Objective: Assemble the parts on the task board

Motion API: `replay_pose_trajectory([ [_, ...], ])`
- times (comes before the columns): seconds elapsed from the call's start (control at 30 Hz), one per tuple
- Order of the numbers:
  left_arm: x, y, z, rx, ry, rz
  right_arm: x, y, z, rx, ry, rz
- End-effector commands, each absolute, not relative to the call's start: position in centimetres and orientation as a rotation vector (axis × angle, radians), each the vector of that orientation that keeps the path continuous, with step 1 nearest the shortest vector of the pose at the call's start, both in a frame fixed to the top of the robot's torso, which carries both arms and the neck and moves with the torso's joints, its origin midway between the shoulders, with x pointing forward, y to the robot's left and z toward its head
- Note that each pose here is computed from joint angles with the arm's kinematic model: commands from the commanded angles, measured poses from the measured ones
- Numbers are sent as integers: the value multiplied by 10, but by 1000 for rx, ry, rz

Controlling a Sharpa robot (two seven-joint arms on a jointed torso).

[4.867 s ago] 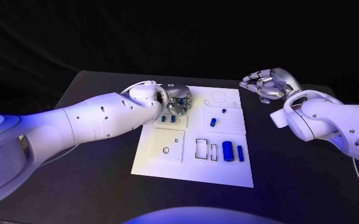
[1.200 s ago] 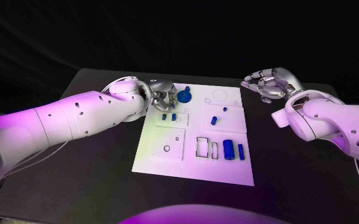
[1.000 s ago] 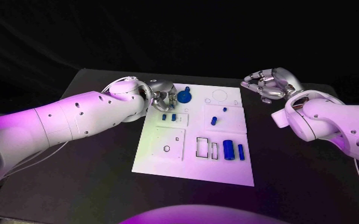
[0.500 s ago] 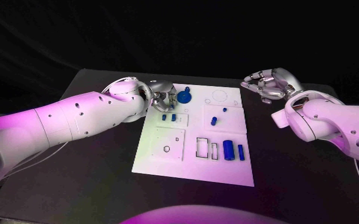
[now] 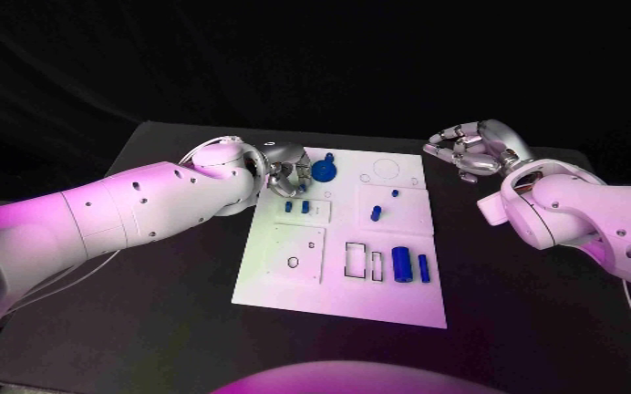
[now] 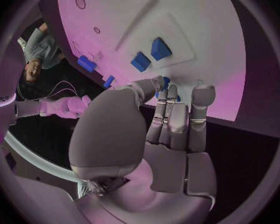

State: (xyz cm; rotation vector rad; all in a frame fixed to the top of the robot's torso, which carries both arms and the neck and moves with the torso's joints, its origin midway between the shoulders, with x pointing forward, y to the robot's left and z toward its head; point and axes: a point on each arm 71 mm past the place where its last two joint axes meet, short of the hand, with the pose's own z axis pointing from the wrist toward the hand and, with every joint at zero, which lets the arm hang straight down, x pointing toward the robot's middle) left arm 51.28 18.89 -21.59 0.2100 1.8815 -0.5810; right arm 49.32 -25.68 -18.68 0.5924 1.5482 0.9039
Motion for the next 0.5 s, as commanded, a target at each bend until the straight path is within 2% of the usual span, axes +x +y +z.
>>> replay_pose_trajectory([
  [0.03,513,188,-216,206,1889,-585,493,-256,-186,574,1545,910],
  [0.5,513,188,-216,202,1889,-585,493,-256,-186,574,1544,909],
])
